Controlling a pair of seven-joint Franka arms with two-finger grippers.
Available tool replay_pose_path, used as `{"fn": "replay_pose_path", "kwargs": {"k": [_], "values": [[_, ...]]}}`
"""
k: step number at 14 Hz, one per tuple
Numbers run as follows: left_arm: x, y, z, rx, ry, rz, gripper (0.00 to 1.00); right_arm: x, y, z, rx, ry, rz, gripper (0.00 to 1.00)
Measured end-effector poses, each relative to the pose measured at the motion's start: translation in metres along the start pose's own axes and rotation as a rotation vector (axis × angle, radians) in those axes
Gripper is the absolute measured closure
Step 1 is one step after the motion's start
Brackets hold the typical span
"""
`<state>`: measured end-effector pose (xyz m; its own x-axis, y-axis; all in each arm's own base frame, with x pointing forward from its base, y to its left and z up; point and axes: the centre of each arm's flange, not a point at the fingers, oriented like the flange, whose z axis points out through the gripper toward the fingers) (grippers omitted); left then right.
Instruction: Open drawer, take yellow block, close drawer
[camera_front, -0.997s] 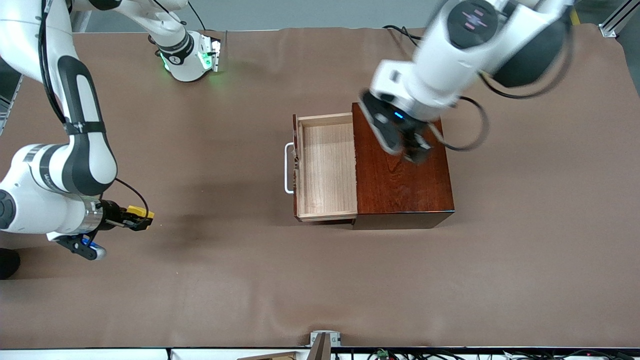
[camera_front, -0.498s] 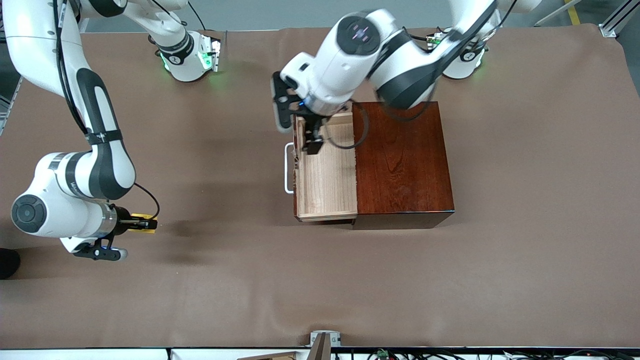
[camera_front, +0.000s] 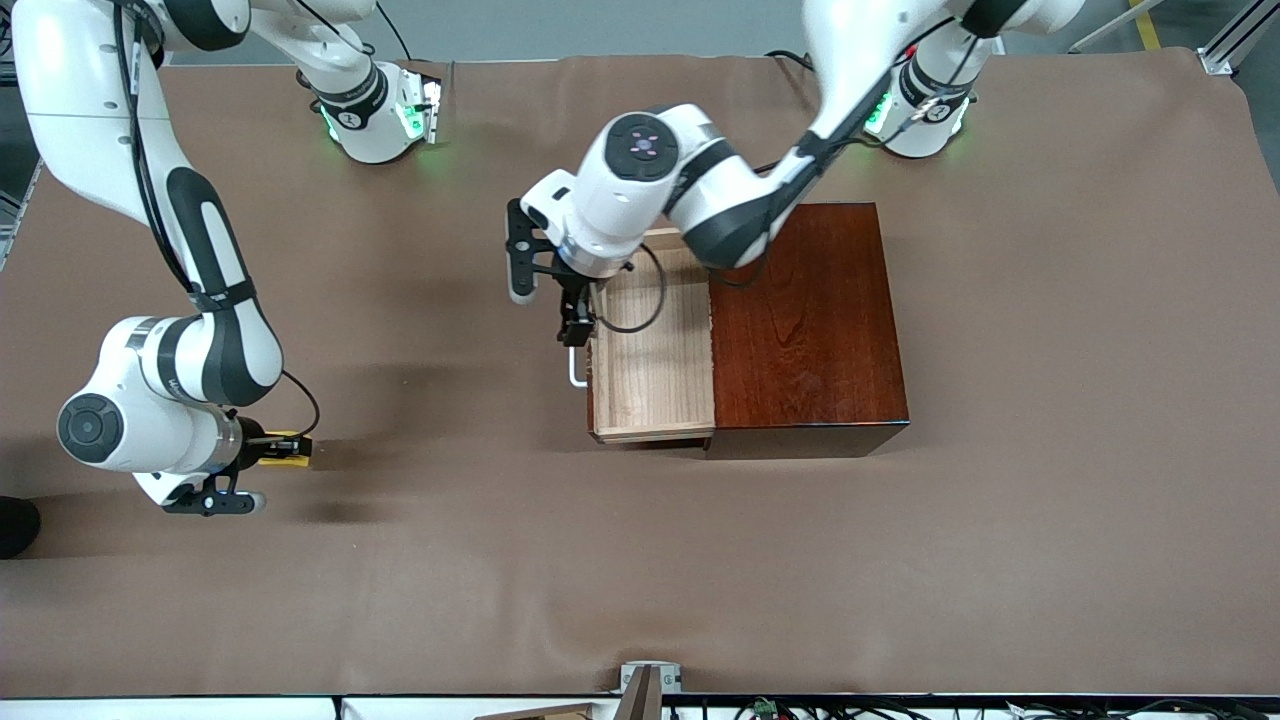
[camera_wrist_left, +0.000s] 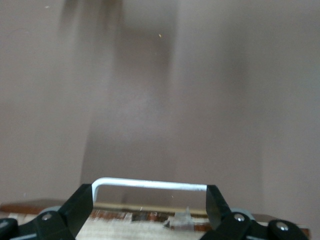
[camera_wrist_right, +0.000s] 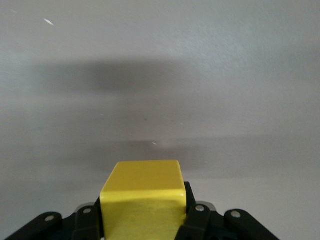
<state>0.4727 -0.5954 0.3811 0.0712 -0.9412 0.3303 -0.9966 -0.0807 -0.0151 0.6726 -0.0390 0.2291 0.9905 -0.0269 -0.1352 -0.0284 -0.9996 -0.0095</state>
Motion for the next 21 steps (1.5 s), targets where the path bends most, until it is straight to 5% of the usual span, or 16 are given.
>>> {"fn": "replay_pose_path", "kwargs": {"k": [10,15,21], "values": [[-0.02,-0.002,0.073,0.038,-0.127,0.061,0.0,-0.008,0.031,0.048,-0.003,0.059,0.078,0.44],[-0.024,-0.011,0.07,0.052,-0.133,0.052,0.0,-0.007,0.028,0.053,0.001,0.056,0.085,0.01],[-0.023,-0.014,0.063,0.051,-0.162,0.02,0.0,0.0,0.025,0.017,0.003,0.108,0.081,0.0]]}}
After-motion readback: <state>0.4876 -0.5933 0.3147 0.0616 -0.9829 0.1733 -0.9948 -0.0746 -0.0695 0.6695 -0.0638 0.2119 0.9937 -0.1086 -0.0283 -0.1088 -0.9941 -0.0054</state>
